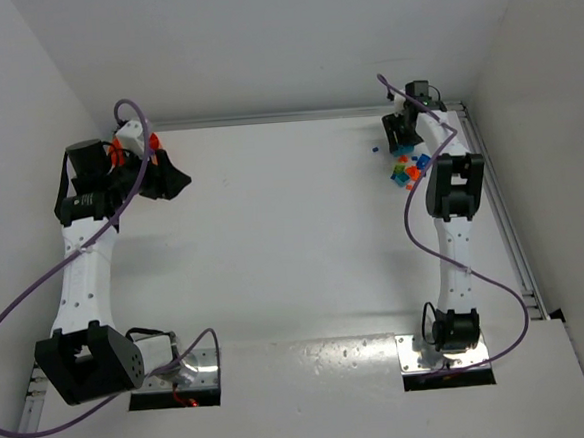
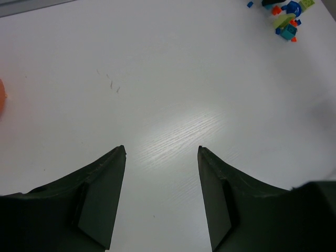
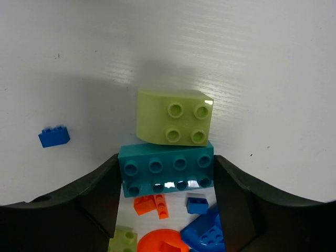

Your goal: Sort the legos into containers by color

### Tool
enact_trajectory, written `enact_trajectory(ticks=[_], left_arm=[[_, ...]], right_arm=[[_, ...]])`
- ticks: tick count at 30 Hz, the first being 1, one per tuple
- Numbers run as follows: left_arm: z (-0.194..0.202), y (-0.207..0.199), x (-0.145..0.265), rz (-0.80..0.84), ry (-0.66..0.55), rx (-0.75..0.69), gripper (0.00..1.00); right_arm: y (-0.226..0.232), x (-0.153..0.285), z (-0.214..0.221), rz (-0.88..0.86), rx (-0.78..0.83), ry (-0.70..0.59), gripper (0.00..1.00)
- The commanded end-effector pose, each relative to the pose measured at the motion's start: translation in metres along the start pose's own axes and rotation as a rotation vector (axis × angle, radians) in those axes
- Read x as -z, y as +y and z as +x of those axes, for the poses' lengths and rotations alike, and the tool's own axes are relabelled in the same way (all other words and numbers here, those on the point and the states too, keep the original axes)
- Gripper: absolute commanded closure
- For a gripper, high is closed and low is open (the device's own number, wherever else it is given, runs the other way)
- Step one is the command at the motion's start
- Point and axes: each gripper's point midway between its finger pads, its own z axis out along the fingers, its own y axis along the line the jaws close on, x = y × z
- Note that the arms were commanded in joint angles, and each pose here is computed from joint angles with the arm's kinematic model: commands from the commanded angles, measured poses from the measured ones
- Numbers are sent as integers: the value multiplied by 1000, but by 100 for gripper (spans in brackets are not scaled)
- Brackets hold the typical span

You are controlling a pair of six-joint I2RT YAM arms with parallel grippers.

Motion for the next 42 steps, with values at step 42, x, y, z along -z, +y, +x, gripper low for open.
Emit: enact_trajectory(ticks=[42], left_arm=[[-5, -136, -49, 344, -98, -262, 22]], right_arm=[[332, 310, -49, -1117, -112, -98, 78]])
